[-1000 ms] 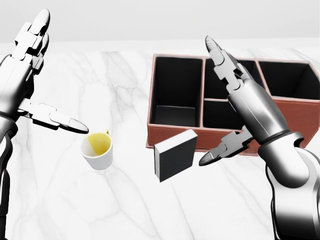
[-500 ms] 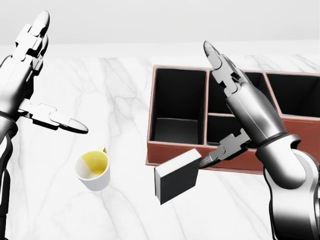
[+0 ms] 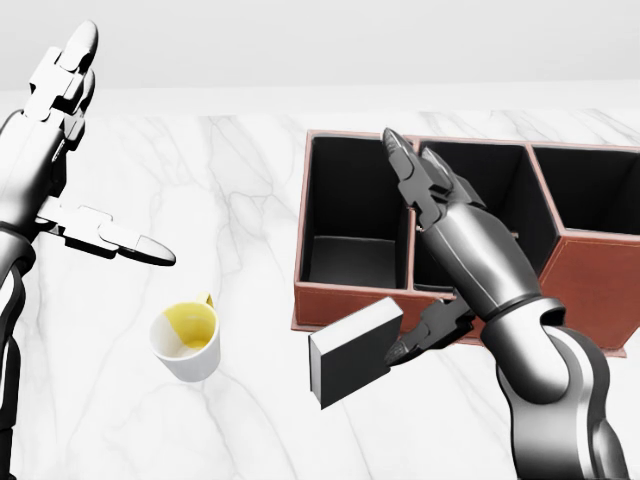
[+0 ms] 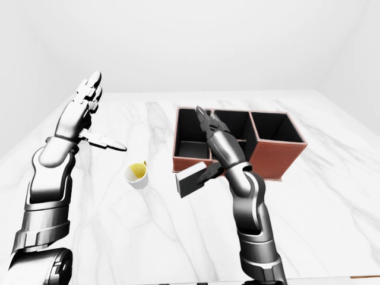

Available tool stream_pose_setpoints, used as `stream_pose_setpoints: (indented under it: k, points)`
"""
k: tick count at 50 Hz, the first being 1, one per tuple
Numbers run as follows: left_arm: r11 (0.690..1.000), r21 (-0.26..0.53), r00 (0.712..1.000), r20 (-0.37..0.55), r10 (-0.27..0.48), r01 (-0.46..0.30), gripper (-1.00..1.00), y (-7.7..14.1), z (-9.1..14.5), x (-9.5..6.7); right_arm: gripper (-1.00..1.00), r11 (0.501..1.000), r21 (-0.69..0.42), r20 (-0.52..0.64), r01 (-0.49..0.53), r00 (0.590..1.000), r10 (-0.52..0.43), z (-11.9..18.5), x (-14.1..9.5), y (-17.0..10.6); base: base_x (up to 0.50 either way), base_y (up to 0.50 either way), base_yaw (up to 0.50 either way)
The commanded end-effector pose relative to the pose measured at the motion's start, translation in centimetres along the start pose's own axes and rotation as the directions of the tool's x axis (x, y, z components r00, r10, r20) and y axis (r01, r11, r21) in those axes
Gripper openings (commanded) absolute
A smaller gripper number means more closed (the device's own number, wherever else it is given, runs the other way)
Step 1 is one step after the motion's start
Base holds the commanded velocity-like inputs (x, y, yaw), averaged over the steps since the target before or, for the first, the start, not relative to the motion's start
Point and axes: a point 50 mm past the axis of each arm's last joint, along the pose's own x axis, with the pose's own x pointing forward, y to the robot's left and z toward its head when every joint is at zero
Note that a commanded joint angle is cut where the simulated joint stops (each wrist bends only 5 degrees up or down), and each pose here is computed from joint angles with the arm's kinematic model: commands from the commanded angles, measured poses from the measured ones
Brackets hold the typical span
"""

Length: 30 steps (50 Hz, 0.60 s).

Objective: Pick up the book and place it in the caddy.

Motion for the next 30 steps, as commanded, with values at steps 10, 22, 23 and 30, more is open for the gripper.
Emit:
stream_pose_setpoints:
  k: [10, 22, 23, 30]
  points:
    - [1.0, -0.001, 1.0, 0.004, -0.004, 0.004, 1.0, -0.1, 0.1, -0.1, 1.0, 0.989, -0.105, -0.135, -0.1, 0.987, 0.085, -1.3, 1.0, 5.3, 0.0, 0.0, 0.0]
    - [1.0, 0.0, 1.0, 0.007, -0.008, 0.008, 1.0, -0.1, 0.1, -0.1, 1.0, 0.983, -0.147, -0.128, -0.11, 0.988, 0.091, -0.6, 1.4, 7.4, 0.0, 0.0, 0.0]
    - [1.0, 0.001, 1.0, 0.007, -0.009, 0.009, 1.0, -0.1, 0.1, -0.1, 0.98, 0.98, -0.163, -0.124, -0.113, 0.988, 0.093, -0.5, 1.4, 7.6, 0.0, 0.0, 0.0]
    - [1.0, 0.002, 1.0, 0.003, -0.01, 0.01, 1.0, -0.1, 0.0, -0.2, 0.93, 0.967, -0.209, -0.113, -0.145, 0.986, 0.123, -0.4, 0.9, 9.0, 0.0, 0.0, 0.0]
